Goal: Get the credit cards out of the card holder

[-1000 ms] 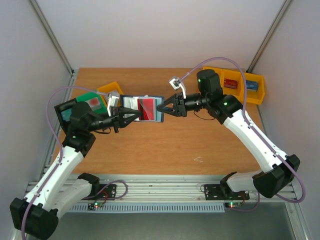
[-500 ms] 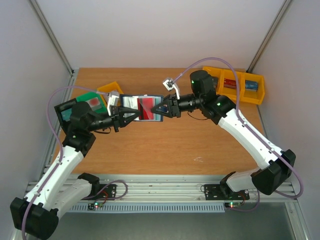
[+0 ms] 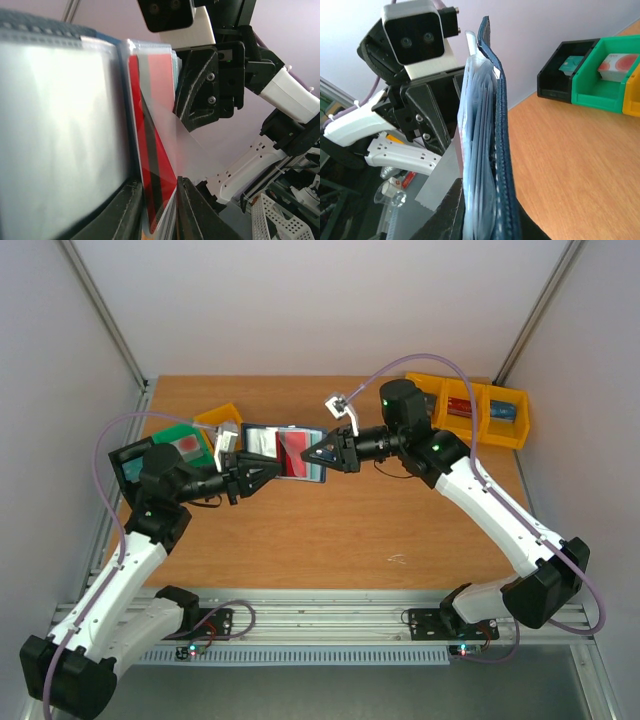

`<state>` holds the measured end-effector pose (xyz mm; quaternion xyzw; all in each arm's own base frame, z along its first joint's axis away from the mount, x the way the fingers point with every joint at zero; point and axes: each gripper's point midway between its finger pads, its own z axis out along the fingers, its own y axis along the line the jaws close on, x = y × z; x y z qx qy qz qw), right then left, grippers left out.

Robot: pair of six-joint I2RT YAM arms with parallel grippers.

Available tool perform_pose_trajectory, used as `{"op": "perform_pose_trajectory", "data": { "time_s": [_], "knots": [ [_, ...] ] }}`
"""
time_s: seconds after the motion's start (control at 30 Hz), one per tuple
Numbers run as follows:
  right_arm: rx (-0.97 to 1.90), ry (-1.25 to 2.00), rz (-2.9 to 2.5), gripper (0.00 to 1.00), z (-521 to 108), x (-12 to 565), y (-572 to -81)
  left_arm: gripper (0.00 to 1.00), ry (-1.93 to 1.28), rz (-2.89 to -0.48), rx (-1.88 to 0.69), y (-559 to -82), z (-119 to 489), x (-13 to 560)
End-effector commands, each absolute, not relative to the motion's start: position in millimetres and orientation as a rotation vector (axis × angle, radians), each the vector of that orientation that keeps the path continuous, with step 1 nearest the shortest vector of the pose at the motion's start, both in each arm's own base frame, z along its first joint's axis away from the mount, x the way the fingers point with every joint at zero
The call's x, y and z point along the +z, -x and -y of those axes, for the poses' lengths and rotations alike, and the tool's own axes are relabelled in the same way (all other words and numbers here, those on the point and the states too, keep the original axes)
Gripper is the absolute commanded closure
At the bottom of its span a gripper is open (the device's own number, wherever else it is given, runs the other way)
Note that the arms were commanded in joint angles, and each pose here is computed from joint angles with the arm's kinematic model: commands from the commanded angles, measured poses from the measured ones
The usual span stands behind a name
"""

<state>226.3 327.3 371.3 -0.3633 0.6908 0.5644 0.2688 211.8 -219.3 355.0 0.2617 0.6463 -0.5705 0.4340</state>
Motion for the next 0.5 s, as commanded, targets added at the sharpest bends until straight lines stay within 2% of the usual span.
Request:
{"op": "perform_pose_trajectory", "data": {
  "time_s": [0.0, 0.13, 0.37, 0.47],
  "knots": [
    [1.544, 0.964, -1.753, 0.97, -328.6, 399.8, -229.8, 0.8, -0.766, -1.552, -1.44, -194.0, 226.1, 359.5],
    [1.557, 0.956, -1.732, 0.97, -330.1, 406.6, -232.5, 0.81, -0.79, -1.544, -1.438, -192.1, 228.4, 359.9],
    [1.551, 0.953, -1.756, 0.96, -329.6, 401.2, -233.2, 0.97, -0.816, -1.518, -1.447, -186.6, 229.4, 363.3],
    [1.552, 0.947, -1.763, 0.9, -326.5, 399.2, -234.5, 0.99, -0.816, -1.517, -1.452, -184.9, 228.6, 365.2]
  ]
}}
